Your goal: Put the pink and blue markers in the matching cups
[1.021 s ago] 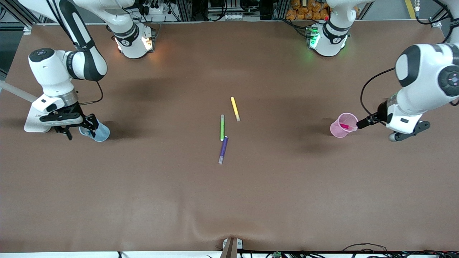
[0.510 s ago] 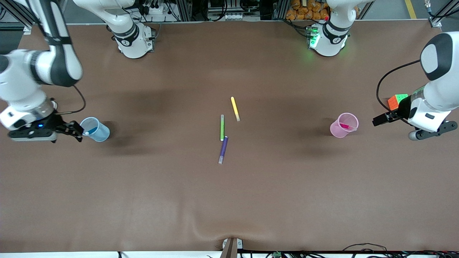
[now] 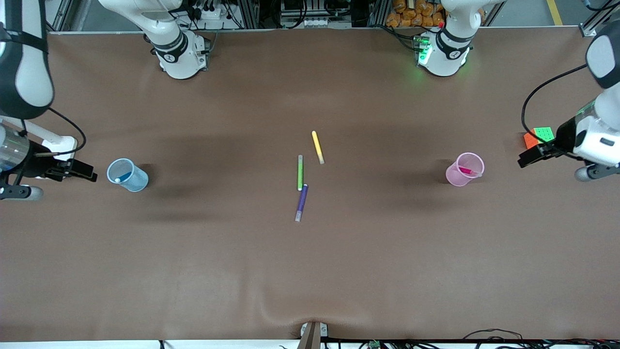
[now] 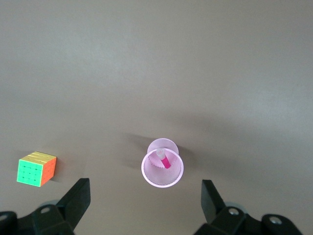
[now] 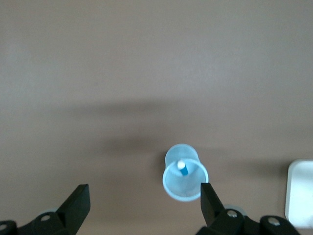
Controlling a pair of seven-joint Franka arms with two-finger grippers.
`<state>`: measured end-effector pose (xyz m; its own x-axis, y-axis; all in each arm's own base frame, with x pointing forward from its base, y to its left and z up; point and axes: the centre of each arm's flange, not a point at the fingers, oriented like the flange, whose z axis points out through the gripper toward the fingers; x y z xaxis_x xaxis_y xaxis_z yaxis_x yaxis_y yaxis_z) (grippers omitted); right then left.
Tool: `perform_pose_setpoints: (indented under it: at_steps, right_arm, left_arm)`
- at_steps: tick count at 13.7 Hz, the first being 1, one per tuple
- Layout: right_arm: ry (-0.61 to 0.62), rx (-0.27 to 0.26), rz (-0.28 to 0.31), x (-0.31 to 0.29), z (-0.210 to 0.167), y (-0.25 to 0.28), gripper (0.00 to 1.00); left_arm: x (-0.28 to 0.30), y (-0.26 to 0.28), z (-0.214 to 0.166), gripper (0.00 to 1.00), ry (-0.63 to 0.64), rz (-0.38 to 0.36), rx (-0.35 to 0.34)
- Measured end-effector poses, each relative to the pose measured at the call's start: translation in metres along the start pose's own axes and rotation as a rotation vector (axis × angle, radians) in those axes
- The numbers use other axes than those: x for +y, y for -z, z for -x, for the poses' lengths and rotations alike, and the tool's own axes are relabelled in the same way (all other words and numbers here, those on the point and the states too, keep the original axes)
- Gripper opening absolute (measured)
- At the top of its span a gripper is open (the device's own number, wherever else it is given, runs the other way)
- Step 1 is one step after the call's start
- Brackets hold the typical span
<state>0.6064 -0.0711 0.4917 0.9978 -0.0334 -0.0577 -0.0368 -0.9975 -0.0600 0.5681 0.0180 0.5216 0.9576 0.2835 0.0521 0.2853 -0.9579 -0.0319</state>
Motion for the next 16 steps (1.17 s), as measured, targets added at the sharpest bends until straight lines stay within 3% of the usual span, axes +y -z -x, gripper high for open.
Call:
perform_pose_setpoints:
  at_steps: [5,10,12,14,16]
  right_arm:
    - [0.024,0.032,0.018,-0.011,-0.002,0.075,1.0]
    - [0.03,0.058,0.022,-0.015,0.009,0.126,1.0]
    - [0.026,0.061,0.061,-0.012,0.019,0.154,1.0]
    - [0.026,0.013,0.085,-0.016,0.041,0.182,1.0]
    - [0.036,0.005,0.079,-0.024,0.062,0.203,1.0]
  left_arm:
    - [0.005,0.058,0.001,1.0,-0.006,0.016,0.093]
    - [0.004,0.099,0.004,1.0,-0.004,0.014,0.09]
    - [0.003,0.115,0.007,1.0,-0.003,0.011,0.08]
    - [0.005,0.128,0.012,1.0,-0.009,0.008,0.067]
    - [0.008,0.13,0.016,1.0,-0.016,0.002,0.048]
